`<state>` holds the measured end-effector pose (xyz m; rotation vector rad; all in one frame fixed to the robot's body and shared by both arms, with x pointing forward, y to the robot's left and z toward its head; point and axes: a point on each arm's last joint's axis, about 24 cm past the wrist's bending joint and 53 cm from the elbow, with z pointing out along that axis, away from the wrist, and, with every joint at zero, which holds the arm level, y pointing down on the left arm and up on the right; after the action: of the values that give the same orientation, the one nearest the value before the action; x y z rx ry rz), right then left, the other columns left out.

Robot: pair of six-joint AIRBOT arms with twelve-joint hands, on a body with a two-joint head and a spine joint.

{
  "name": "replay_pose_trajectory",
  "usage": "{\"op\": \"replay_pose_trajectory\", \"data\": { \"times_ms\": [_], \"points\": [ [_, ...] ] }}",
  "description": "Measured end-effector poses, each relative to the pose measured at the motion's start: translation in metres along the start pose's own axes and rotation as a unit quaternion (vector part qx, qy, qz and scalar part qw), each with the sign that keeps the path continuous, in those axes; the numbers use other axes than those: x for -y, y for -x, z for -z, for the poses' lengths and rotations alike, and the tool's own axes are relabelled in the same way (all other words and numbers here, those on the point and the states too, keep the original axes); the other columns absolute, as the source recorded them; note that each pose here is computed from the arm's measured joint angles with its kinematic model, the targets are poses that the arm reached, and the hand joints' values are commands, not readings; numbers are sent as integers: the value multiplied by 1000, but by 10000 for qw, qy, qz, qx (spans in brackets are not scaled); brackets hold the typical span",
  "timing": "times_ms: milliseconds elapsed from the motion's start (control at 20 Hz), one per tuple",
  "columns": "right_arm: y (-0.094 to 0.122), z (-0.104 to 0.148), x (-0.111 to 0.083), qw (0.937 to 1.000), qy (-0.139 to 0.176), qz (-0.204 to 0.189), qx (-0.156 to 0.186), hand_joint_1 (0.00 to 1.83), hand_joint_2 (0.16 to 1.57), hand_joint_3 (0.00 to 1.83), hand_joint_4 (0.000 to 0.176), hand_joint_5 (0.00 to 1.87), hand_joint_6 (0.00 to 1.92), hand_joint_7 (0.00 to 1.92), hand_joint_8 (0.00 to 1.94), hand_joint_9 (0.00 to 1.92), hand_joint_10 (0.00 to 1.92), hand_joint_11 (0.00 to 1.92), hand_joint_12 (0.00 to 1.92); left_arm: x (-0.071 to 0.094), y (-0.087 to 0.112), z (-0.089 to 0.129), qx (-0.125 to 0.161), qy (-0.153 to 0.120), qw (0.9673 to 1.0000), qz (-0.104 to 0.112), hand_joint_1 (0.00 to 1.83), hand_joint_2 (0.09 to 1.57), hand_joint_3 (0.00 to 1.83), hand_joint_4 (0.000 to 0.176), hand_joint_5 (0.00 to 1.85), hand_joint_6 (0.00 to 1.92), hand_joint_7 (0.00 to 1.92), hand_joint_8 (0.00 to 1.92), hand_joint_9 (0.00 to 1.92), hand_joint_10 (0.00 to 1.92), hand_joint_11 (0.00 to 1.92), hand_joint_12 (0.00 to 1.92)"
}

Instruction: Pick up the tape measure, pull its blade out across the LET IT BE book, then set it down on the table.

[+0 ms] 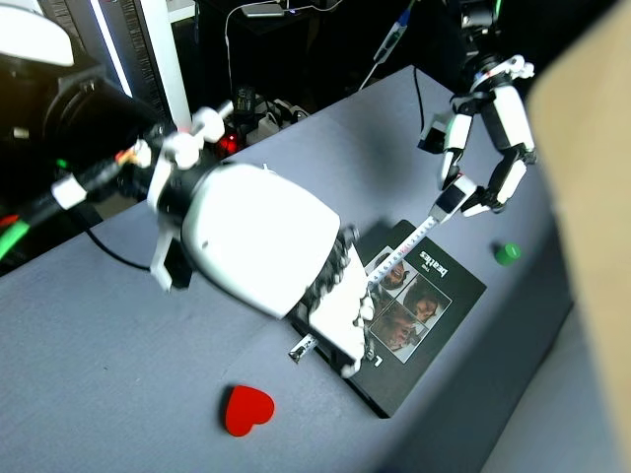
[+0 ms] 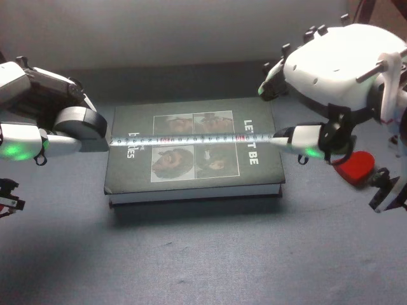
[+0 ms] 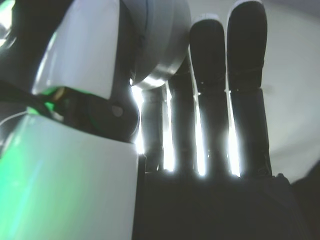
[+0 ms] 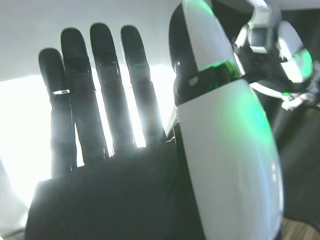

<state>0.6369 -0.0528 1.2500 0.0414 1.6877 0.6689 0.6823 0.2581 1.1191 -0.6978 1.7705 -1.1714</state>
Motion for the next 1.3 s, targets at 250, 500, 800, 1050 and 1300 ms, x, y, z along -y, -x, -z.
{"op": "replay_pose_trajectory", "data": {
  "times_ms": [250, 500, 800, 1050, 1300],
  "points": [
    [-8, 0, 1, 9998, -42, -167, -67, 825, 1127, 2, 0, 704, 3, 732, 0, 689, 47, 327, 995, -19, -10, -4, -87, 92, 9998, 154, 1375, 1134, 0, 0, 889, 852, 912, 1138, 919, 1300, 934, 1101],
    [-5, -1, -3, 9999, 30, -130, 16, 823, 1126, 0, 0, 684, 0, 740, 3, 707, 49, 337, 1001, -32, 5, -3, 1, 175, 9998, -12, 1378, 1124, 0, 0, 894, 899, 937, 1038, 950, 1274, 934, 1080],
    [-6, 0, -3, 9999, 44, -117, 31, 822, 1126, 0, 0, 695, 4, 755, 8, 723, 48, 345, 999, -38, 5, -4, -35, 186, 9998, -73, 1379, 1113, 0, 0, 935, 892, 950, 986, 954, 1253, 928, 1066],
    [-6, -1, -3, 9999, 48, -121, 28, 811, 1137, 4, 0, 697, 3, 765, 9, 726, 44, 320, 991, -47, 9, -2, -25, 294, 9995, -93, 1377, 1122, 1, 0, 939, 832, 938, 1071, 909, 1296, 901, 1098],
    [-5, -1, -4, 9999, 65, -117, 48, 810, 1139, 2, 0, 719, 10, 762, 7, 722, 39, 343, 1001, -51, 14, 1, 6, 311, 9994, -121, 1376, 1128, 0, 0, 915, 829, 947, 1067, 904, 1326, 903, 1140]
  ]
}}
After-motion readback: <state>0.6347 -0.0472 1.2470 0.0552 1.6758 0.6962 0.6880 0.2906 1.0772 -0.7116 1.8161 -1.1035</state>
